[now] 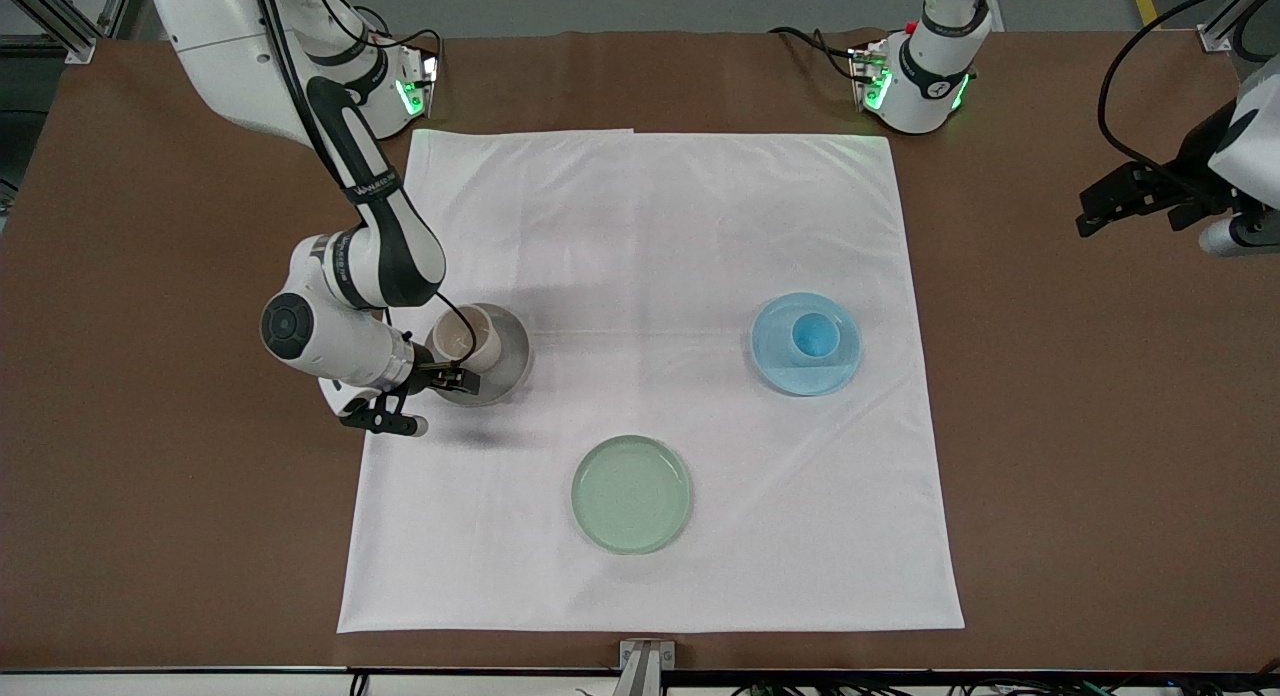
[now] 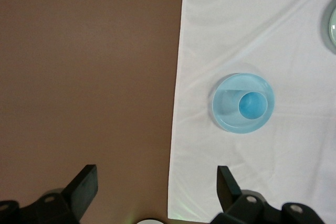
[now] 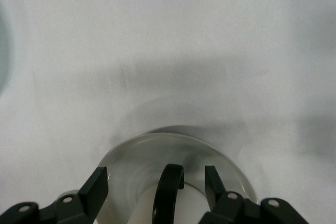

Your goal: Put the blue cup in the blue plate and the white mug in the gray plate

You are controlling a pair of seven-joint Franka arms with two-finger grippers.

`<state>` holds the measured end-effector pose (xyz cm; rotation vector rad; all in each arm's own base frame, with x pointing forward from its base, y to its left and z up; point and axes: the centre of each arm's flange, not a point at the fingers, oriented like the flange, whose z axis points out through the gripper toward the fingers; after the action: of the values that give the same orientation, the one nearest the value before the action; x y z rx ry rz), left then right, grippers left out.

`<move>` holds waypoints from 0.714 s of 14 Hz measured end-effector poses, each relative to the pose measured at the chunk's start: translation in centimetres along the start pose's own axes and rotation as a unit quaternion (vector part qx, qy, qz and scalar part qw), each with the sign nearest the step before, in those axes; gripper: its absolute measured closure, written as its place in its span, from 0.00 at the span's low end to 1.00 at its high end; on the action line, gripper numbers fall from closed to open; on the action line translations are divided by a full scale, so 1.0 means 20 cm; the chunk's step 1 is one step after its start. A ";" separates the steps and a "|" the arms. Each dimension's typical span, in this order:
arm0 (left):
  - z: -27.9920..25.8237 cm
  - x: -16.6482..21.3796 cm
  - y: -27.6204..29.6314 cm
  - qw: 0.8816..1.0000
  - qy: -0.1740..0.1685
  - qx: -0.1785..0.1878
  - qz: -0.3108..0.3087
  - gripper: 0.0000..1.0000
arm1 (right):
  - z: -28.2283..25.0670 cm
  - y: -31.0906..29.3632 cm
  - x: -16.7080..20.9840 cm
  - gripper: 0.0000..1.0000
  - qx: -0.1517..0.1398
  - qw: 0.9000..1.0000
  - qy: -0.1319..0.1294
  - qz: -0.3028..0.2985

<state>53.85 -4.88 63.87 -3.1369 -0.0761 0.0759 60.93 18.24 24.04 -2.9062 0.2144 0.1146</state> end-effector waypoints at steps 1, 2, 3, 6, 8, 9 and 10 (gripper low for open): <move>0.01 -0.02 0.01 1.000 -0.001 0.000 0.001 0.00 | -0.04 0.02 0.03 0.02 -0.001 1.000 -0.003 -0.012; 0.01 -0.05 0.01 1.000 0.000 0.000 0.003 0.00 | -0.10 0.06 0.07 0.00 -0.008 1.000 -0.011 -0.026; 0.02 -0.07 0.02 1.000 0.000 0.001 0.004 0.00 | -0.18 0.10 0.12 0.00 -0.020 0.999 -0.020 -0.036; 0.02 -0.10 0.05 1.000 0.003 0.002 0.011 0.00 | -0.51 0.25 0.24 0.00 -0.055 0.997 -0.039 -0.039; 0.02 -0.10 0.05 1.000 0.009 0.007 0.012 0.00 | -0.80 0.38 0.26 0.00 -0.090 0.995 -0.034 -0.037; 0.01 -0.11 0.05 1.000 0.011 0.008 0.012 0.00 | -0.96 0.42 0.24 0.00 -0.103 0.994 -0.031 -0.035; 0.01 -0.11 0.04 1.000 0.012 0.009 0.012 0.00 | -1.10 0.46 0.22 0.00 -0.115 0.993 -0.028 -0.031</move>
<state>51.76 -5.87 63.75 -3.1212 -0.0386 0.0400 65.21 3.72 43.04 -3.1290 0.1061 0.2252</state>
